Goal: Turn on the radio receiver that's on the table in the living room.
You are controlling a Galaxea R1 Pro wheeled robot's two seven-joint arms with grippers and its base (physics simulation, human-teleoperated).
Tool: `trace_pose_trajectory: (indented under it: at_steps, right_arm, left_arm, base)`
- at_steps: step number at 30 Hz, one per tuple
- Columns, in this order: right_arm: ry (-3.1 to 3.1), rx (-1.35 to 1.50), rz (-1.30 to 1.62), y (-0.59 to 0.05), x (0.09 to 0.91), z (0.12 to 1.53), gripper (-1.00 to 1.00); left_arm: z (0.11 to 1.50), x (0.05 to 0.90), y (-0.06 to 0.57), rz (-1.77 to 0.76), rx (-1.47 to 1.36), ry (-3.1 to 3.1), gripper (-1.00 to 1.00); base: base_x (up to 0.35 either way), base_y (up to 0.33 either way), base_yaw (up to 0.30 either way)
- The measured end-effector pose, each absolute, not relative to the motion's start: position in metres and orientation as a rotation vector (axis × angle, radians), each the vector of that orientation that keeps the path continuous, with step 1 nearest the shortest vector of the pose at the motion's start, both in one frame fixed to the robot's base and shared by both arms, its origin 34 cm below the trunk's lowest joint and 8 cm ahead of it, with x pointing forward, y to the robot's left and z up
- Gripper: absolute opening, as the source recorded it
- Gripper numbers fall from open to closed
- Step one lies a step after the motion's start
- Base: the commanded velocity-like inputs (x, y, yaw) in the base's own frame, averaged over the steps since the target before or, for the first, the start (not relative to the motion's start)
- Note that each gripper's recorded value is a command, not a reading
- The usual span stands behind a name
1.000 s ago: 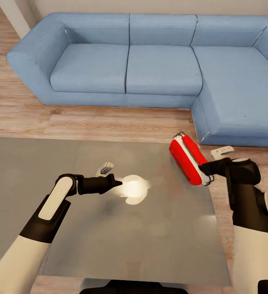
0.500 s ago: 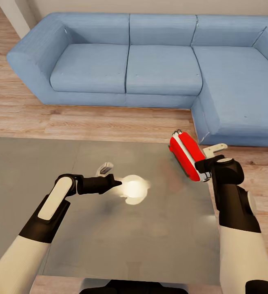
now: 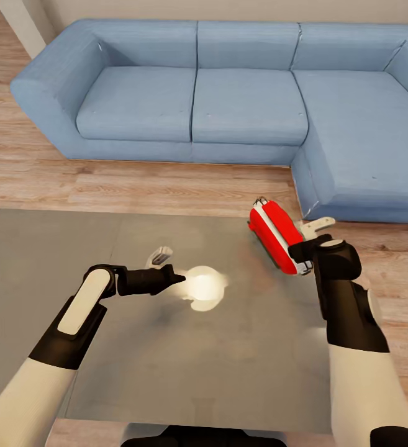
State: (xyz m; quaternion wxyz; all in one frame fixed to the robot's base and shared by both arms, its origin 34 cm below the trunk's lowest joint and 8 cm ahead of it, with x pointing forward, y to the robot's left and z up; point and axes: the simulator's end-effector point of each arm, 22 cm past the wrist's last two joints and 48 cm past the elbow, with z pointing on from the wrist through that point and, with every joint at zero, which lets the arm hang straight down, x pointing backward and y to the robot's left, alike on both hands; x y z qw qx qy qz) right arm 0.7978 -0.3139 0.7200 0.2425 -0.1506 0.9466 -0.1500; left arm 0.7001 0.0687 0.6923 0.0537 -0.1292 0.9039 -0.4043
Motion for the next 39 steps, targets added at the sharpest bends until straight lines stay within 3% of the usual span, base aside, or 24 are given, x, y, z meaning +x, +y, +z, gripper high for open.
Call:
trace_pose_trajectory:
  at_steps: [15,39]
  right_arm:
    - [2.589,-0.381,-0.2,-0.264,0.799,0.713,-1.0]
    - [2.659,-0.398,-0.168,-0.275,0.779,0.667,-1.0]
  left_arm:
    - [0.692,0.7,0.069,-1.228,-0.393,2.746,-1.0]
    - [0.693,0.7,0.068,-1.231,-0.391,2.744,-1.0]
  base:
    - [0.0,0.0,0.0]
    - [0.0,0.0,0.0]
